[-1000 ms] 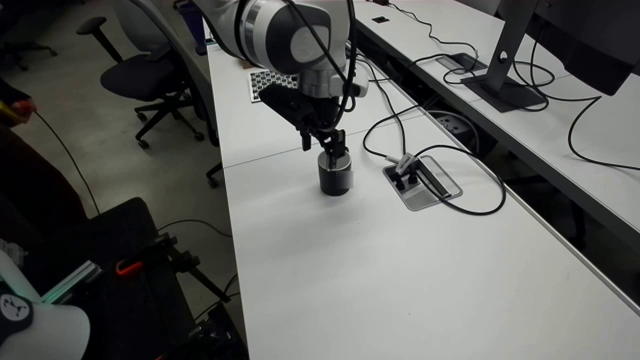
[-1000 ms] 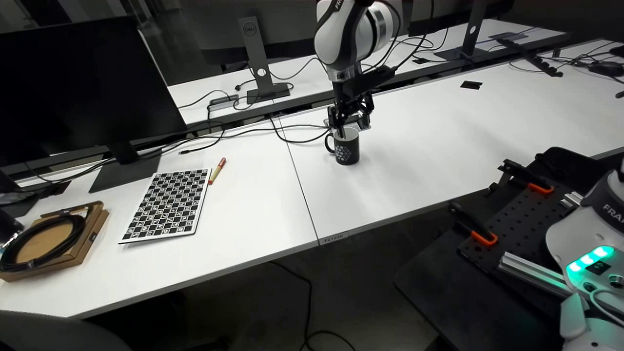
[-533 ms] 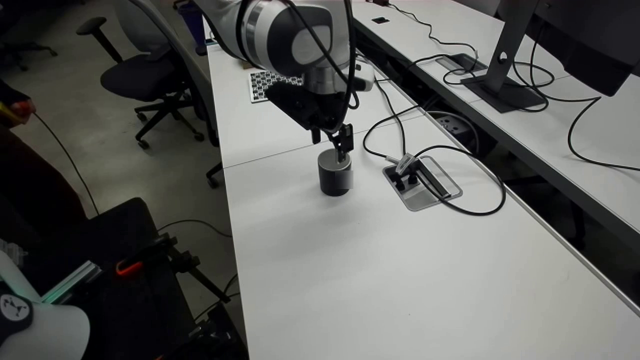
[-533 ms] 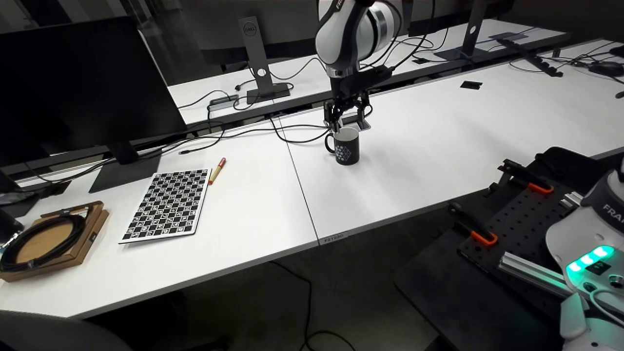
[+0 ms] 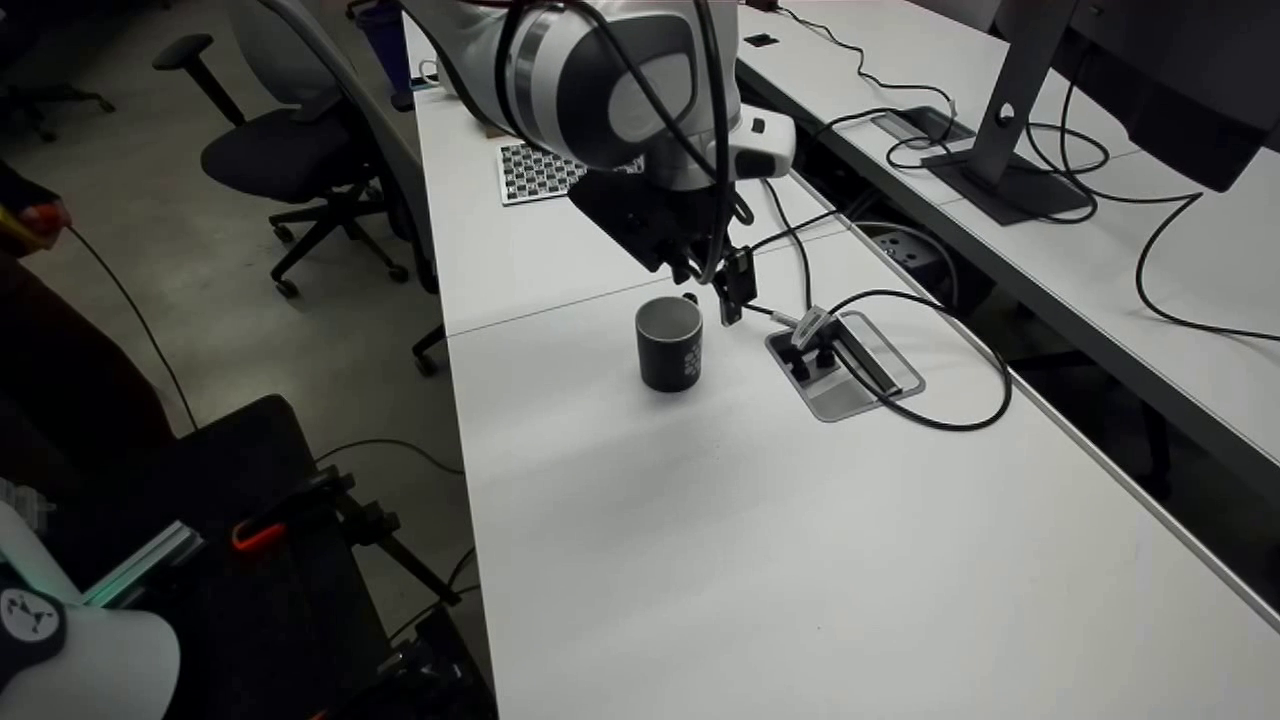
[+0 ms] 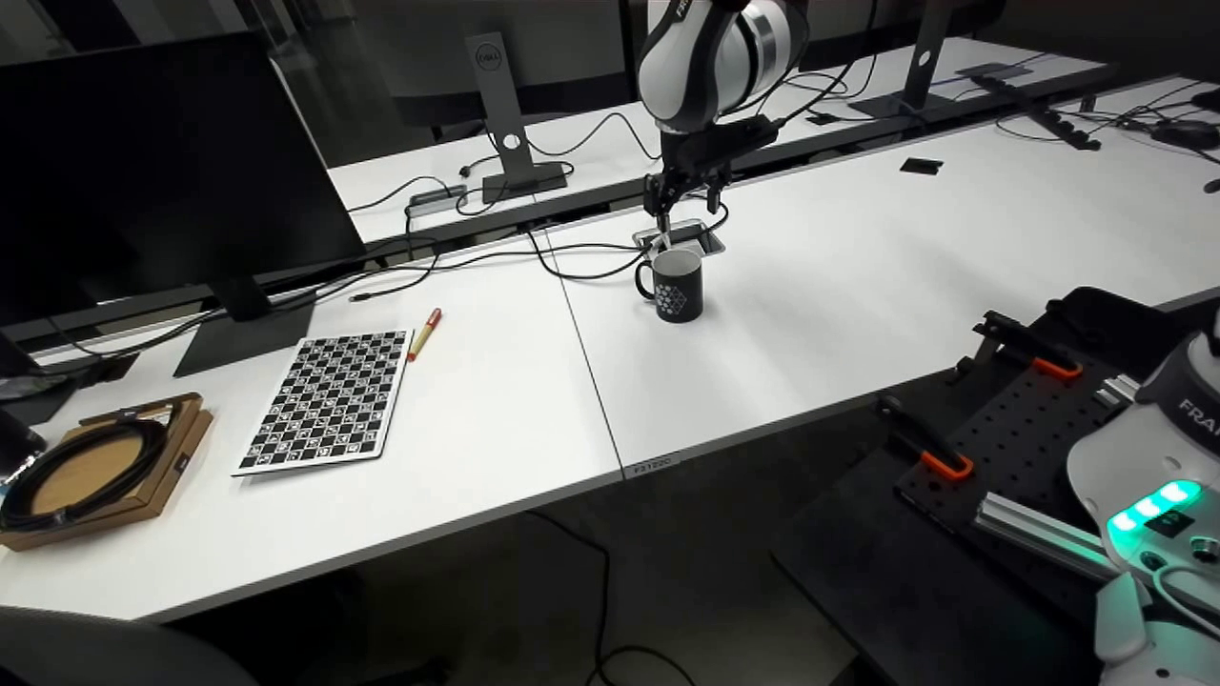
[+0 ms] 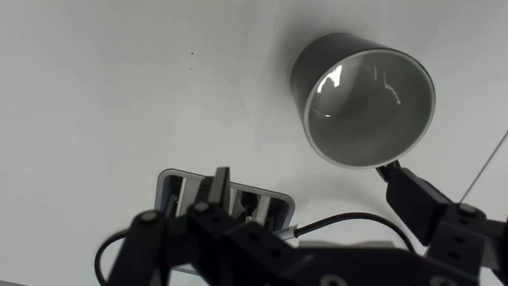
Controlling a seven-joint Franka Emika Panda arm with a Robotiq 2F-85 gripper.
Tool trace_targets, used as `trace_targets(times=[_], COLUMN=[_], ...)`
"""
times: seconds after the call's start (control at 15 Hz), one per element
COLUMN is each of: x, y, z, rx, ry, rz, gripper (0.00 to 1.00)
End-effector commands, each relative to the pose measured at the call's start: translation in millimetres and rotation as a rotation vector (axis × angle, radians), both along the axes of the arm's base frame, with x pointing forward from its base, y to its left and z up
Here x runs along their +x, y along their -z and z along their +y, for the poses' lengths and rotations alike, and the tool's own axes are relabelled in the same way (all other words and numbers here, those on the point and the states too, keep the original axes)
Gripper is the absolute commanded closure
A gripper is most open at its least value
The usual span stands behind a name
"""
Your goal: Slide the mug to the right
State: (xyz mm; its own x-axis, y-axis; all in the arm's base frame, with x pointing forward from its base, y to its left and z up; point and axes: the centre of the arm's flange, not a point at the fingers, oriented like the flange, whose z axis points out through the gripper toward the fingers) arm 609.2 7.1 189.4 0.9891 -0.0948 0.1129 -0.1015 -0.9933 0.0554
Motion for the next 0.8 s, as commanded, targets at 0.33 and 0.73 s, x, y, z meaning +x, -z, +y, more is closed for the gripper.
trace_targets(times=[0.33, 0.73], x=[-10, -8], y=[21, 48], z=[6, 10], rx=[0.009, 0.002], ry=[0.009, 0.028], rz=[0.011, 0.000], gripper=[0.00, 0.00])
